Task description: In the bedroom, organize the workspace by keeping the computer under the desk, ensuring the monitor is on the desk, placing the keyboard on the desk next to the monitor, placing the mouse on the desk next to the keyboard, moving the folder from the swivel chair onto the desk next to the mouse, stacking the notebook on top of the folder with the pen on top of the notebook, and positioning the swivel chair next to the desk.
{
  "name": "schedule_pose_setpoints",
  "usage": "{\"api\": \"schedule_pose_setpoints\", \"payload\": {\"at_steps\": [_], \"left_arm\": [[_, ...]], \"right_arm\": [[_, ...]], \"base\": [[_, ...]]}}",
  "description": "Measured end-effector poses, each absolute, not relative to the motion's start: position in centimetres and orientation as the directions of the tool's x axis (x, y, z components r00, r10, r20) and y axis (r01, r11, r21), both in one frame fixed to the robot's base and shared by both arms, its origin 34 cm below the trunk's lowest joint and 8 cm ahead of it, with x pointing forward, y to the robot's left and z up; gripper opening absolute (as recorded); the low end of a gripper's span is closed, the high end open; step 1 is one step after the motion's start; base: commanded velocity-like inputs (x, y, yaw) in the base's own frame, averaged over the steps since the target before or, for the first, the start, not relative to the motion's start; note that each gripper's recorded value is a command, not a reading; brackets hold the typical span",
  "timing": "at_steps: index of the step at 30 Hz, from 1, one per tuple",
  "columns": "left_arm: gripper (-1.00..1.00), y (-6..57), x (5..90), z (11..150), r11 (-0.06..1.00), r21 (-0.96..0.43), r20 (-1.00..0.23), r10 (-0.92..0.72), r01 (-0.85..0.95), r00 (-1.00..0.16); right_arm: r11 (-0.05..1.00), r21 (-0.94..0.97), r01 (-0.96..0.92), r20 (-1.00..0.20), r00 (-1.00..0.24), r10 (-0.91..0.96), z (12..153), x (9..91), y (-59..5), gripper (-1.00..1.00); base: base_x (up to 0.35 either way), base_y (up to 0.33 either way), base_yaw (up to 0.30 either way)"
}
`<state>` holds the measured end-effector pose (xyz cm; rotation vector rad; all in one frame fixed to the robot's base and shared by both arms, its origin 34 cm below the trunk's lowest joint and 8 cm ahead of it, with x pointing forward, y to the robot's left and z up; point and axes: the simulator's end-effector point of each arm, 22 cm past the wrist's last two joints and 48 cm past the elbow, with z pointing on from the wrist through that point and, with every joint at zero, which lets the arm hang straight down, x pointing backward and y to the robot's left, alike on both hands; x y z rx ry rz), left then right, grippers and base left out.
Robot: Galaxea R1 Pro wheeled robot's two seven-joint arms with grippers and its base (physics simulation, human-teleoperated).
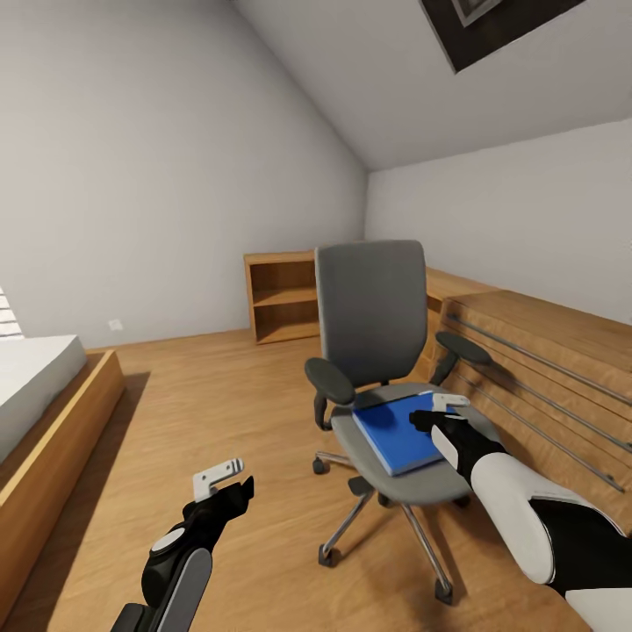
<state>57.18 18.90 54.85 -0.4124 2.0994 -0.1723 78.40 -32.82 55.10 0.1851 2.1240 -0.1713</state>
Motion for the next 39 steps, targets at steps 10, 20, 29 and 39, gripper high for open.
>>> {"api": "schedule_pose_setpoints", "payload": {"at_steps": [10,20,29,39], "left_arm": [[1.0,18.8,57.2,54.9,0.933,-0.283,-0.797,-0.357,-0.222,-0.488],[1.0,18.8,57.3,55.3,0.933,-0.283,-0.797,-0.357,-0.222,-0.488],[1.0,18.8,57.8,57.3,0.933,-0.284,-0.796,-0.358,-0.222,-0.488],[1.0,18.8,58.4,59.5,0.933,-0.284,-0.795,-0.359,-0.222,-0.489]], "right_arm": [[0.979,-0.047,0.199,-0.847,-0.528,0.066,55.0,78.4,-32.8,1.0],[0.979,-0.051,0.198,-0.842,-0.536,0.065,55.1,78.3,-32.8,1.0],[0.98,-0.056,0.193,-0.816,-0.575,0.066,55.1,77.7,-32.6,1.0],[0.981,-0.056,0.188,-0.798,-0.599,0.07,56.0,77.5,-32.2,1.0]], "base": [[-0.189,0.0,0.0],[-0.017,0.0,0.0],[-0.001,0.0,0.0],[0.0,0.0,0.0]]}}
